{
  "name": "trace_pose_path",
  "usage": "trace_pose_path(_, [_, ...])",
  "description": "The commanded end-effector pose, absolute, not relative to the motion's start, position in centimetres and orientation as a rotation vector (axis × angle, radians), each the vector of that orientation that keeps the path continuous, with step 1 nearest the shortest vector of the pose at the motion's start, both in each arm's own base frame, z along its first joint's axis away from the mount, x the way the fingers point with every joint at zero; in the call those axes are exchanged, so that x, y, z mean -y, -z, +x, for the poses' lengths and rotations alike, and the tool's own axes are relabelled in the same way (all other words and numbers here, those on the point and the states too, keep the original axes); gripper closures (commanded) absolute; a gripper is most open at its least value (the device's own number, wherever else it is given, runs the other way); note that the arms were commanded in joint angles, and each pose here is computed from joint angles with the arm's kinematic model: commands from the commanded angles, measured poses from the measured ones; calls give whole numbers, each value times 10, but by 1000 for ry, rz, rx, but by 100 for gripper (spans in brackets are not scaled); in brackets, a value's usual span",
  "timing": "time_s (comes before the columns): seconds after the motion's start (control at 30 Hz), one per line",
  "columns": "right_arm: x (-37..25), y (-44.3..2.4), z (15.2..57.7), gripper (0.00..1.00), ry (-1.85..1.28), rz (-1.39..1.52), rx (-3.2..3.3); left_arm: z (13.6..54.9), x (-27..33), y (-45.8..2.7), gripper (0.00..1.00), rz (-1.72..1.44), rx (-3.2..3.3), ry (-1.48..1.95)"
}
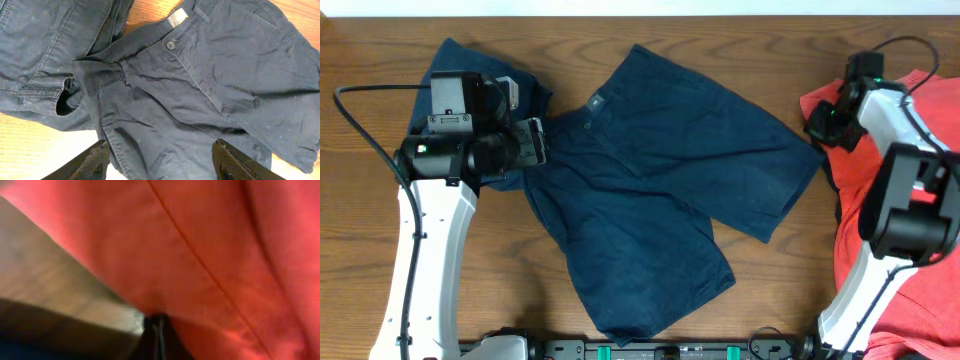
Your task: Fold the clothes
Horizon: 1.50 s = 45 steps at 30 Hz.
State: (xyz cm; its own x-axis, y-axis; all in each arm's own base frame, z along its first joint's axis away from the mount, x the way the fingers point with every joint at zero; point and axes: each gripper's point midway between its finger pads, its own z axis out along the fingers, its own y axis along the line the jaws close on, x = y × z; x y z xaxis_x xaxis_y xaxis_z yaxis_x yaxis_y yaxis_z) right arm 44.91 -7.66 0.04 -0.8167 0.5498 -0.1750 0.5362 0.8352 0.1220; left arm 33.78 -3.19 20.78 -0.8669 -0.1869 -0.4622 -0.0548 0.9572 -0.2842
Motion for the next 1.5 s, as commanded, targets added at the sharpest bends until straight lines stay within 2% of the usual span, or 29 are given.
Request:
trace_pose_path(0.0, [99,24,433,99,75,878,-2862,336,35,-212,34,-160,-2601,381])
trace_pose_path(0.17, [168,14,404,99,441,1073,-2778,335,36,-211,34,-161,-2608,382])
trace_pose_path(0.27, [190,3,395,99,377,1171,-2739,335,36,-211,33,-162,-2608,382])
trace_pose_path(0.33, [186,-5,402,98,152,1147,-2738,335,36,-211,33,-161,-2607,382])
trace_pose_path(0.4, [167,-18,422,90,-126,965,-2738,335,35,-211,34,-161,-2606,381])
trace_pose_path(0.47, [139,-39,443,73,-386,676,-2705,335,35,-211,33,-161,-2606,381])
trace_pose_path(0.5, [128,-48,448,67,-462,578,-2681,335,35,-211,33,-160,-2607,381])
trace_pose_path(0.6, [102,-65,455,55,-564,415,-2652,335,36,-211,33,-160,-2607,381])
trace_pose_path(0.7, [83,-61,450,49,-566,374,-2705,335,36,-211,33,-161,-2607,381])
trace_pose_path(0.97, [59,-43,420,44,-437,333,-2914,334,36,-211,33,-161,-2610,382])
trace_pose_path(1.27, [40,-27,421,45,-307,224,-2945,334,36,-211,33,-161,-2610,382])
trace_pose_path(1.37, [31,-14,421,59,-307,190,-2932,334,36,-211,32,-161,-2610,382])
trace_pose_path(1.4, [29,-9,420,68,-308,181,-2928,334,35,-211,32,-162,-2610,381])
trace_pose_path(1.47, [23,-1,419,95,-311,162,-2919,334,36,-211,33,-161,-2610,382])
